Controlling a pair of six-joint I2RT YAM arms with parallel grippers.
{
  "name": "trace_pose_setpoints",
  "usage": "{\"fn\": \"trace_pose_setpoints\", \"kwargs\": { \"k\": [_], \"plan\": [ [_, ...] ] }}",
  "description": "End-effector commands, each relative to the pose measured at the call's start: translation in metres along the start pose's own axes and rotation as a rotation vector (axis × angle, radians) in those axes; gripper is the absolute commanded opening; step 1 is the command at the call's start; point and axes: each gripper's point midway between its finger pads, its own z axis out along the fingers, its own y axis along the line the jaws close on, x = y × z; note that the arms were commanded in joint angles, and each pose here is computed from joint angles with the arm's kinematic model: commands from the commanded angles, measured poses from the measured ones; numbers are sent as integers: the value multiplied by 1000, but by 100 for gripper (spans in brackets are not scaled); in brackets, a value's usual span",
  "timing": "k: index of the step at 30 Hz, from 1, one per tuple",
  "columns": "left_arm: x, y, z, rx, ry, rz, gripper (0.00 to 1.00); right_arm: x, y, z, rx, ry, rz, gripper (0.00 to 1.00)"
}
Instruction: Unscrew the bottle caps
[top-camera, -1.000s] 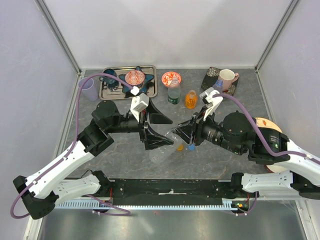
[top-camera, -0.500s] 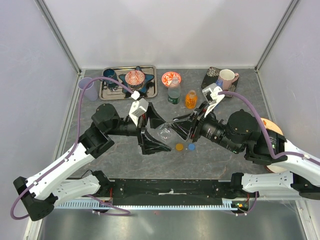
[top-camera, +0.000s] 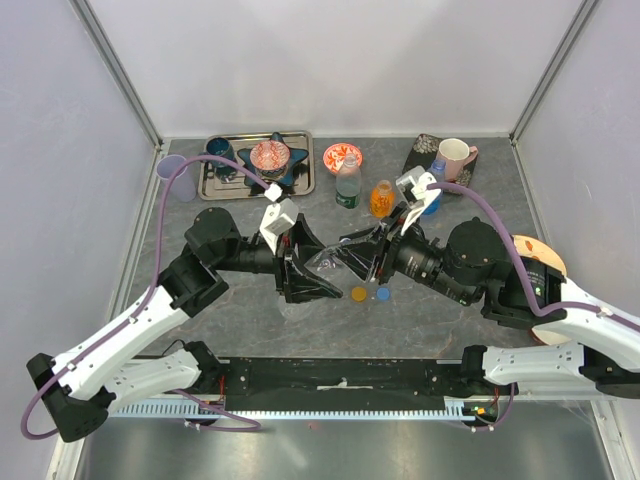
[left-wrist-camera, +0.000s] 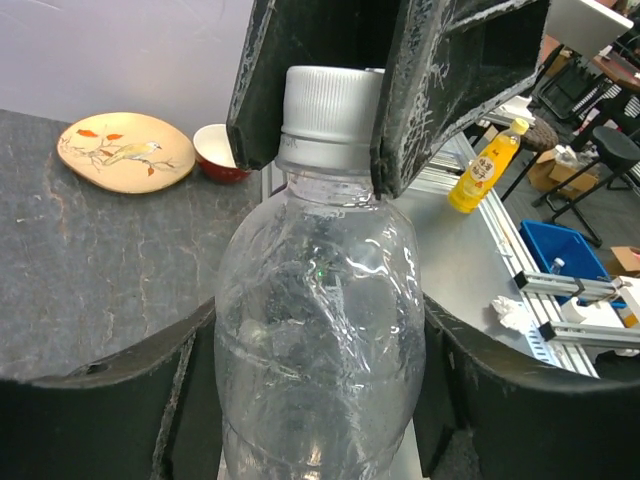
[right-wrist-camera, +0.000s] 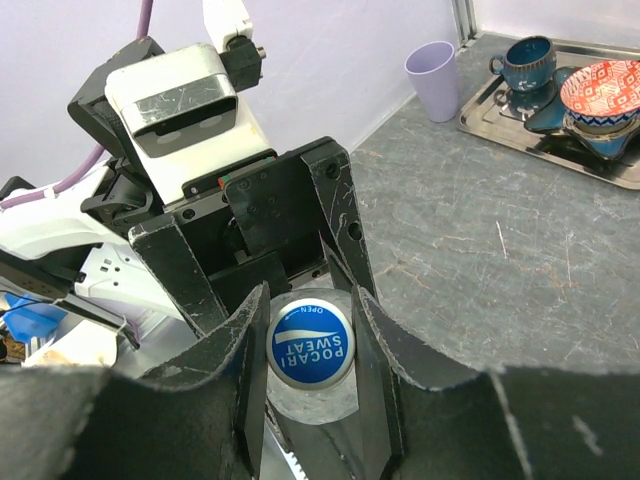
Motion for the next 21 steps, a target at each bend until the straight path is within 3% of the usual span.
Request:
{"fn": "trace_pose_setpoints", "kwargs": {
  "k": [1,2,3,4,7,10,16,21],
  "plan": [
    [-5,-6,-4,5,-5,37,47,-14,12,-1,-42,-38,24,28],
    [-5,-2,-4,-16,-8,38,47,-14,8,0,-23,-35,21,36],
    [-7,-1,-6,-30,-15,48,47,-20,9,-2,-19,-48,21,55],
    [-9,6,-6,-71,-28,60,47,-22,8,-2,-8,-50,19,64],
    [-10,24,-12,-196,-45,70,48,-36,0,-5,47,-90,24,82],
    [-15,37,-21,-303,-70,105,50,-52,-8,-8,111,-146,46,85],
    [-27,85,-56,-719,-144,202,47,-68,-28,-1,271,-203,85,82],
    [-27,88,-61,-864,-142,269,46,-64,-36,18,366,-190,69,80]
  ]
}}
